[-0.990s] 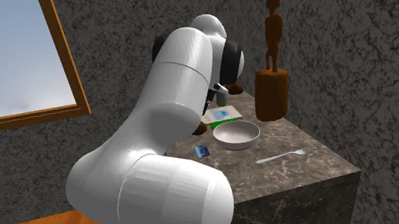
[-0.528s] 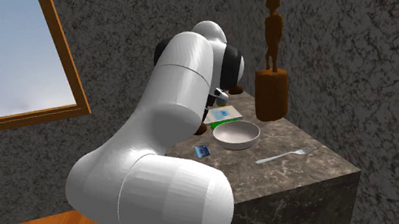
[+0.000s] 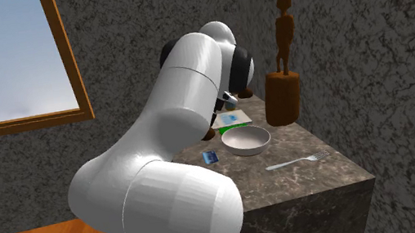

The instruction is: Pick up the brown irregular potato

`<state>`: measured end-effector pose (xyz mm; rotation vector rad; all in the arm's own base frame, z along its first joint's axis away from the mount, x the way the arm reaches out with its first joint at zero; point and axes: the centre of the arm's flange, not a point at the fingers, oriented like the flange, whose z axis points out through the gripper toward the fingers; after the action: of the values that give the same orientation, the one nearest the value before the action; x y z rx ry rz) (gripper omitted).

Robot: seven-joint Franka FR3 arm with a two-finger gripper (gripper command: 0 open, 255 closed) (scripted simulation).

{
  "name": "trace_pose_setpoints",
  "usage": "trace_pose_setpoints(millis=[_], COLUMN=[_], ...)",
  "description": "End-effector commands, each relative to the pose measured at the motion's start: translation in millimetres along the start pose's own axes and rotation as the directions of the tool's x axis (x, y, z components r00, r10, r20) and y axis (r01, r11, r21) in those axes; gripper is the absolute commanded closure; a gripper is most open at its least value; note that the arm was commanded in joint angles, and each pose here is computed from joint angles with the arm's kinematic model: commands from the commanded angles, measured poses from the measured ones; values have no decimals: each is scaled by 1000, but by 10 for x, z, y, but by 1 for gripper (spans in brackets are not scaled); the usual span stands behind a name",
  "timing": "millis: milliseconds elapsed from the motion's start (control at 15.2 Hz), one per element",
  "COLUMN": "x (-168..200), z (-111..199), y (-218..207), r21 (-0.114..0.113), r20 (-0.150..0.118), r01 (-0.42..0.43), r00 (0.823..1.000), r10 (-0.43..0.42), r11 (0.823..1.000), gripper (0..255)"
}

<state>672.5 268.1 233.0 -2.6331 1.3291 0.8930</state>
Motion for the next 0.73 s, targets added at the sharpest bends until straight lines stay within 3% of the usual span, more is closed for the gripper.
trace_pose_setpoints(millis=[0, 660], x=[10, -265], z=[15, -423], y=[-4, 101], r21=[-4, -4], r20=[1, 1], r01=[-1, -1], r00=[1000, 1000], r10=[1, 1], r11=[1000, 1000], gripper=[255, 255])
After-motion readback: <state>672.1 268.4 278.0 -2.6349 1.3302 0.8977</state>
